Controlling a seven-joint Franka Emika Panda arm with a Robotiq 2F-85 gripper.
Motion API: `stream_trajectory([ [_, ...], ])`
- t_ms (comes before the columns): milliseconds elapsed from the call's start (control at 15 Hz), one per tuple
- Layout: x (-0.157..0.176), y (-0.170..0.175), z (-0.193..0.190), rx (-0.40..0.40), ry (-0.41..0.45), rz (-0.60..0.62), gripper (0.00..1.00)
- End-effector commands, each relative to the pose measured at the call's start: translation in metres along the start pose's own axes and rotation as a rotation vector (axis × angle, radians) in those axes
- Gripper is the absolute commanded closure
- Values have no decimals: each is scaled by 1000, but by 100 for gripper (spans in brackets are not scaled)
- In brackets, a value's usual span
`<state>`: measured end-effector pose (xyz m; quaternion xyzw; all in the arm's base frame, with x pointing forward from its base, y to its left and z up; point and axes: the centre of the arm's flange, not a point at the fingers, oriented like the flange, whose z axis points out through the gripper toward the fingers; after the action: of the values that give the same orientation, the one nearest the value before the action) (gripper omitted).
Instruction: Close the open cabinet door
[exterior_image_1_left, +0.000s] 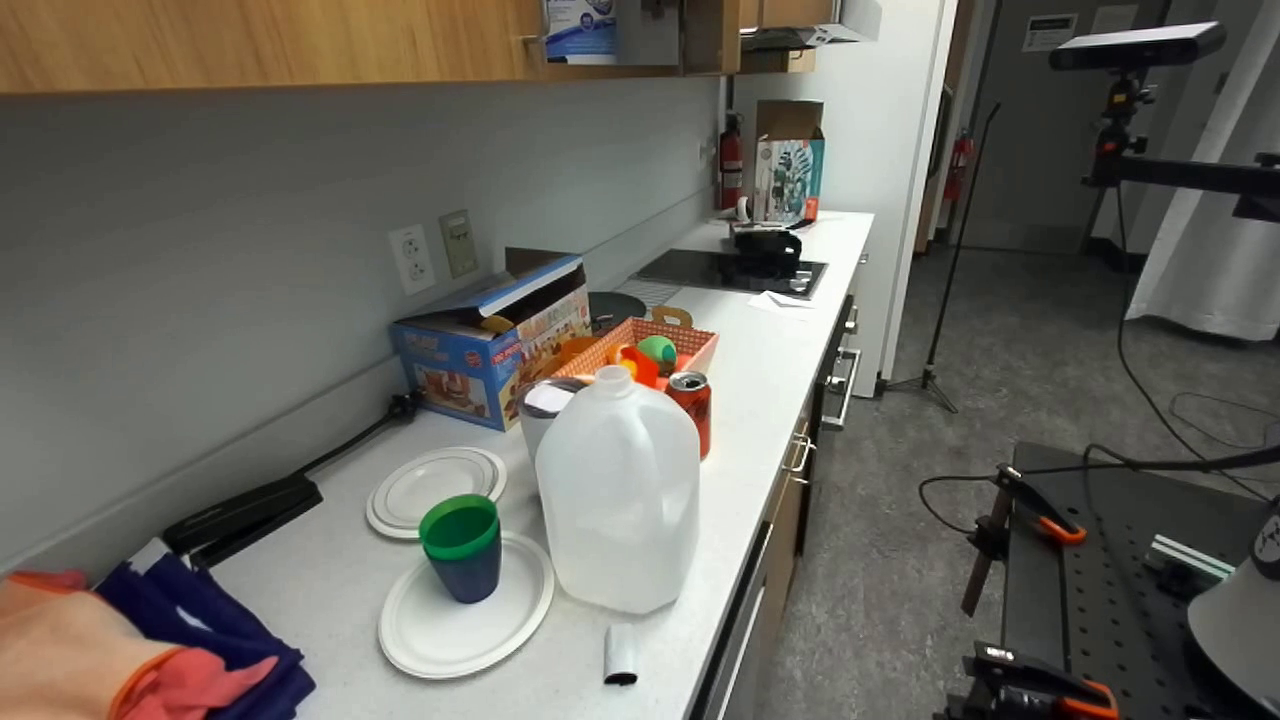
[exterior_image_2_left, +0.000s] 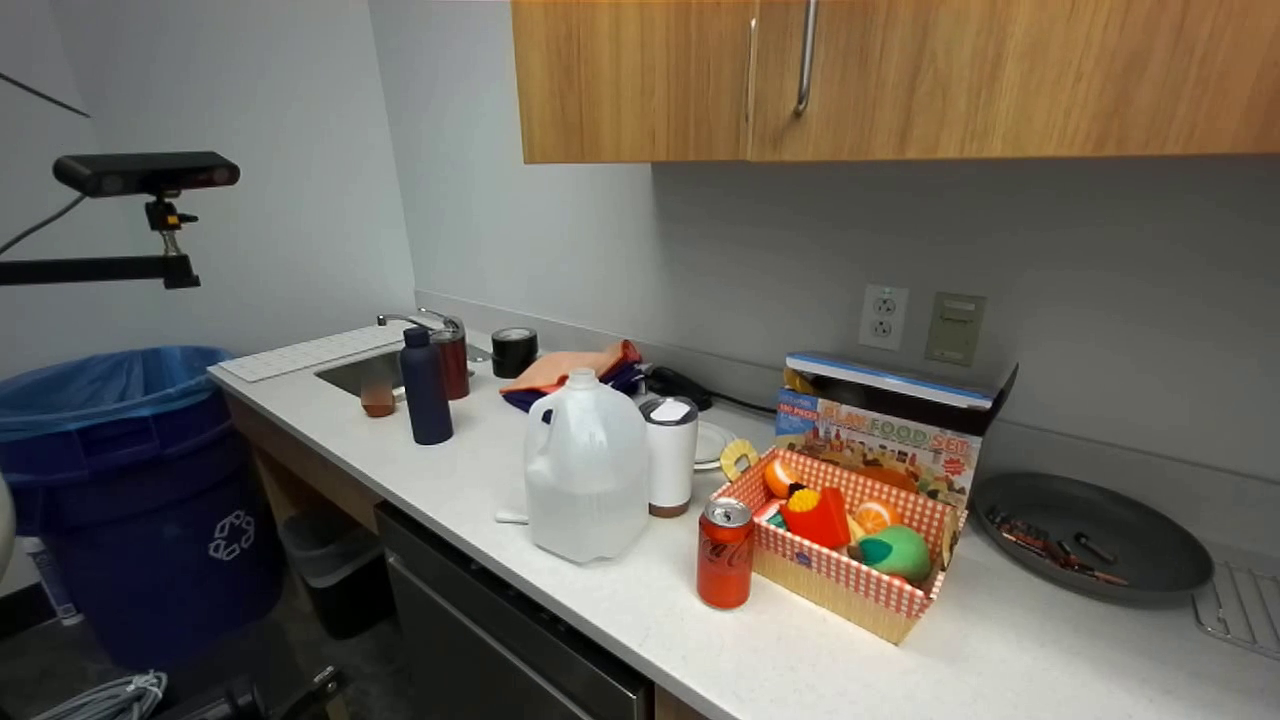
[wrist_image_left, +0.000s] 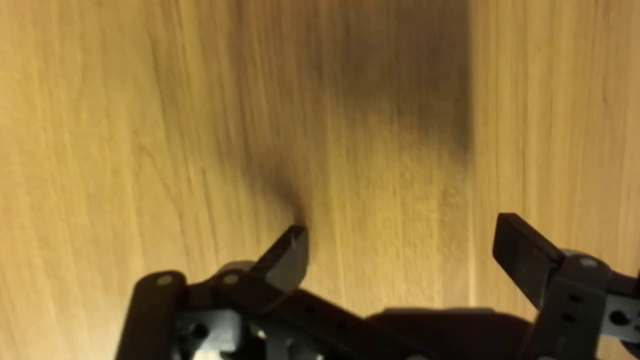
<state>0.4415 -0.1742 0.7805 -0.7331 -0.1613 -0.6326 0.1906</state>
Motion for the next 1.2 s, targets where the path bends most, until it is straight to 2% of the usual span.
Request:
stream_trajectory([
  [0,37,14,21,149,80,12,0],
  [200,49,16,37,191,95,24,0],
  [400,55,22,54,180,85,21,0],
  [733,57,30,66,68,77,-35,0],
  [1133,59,12,46,-93,15,-156,0],
])
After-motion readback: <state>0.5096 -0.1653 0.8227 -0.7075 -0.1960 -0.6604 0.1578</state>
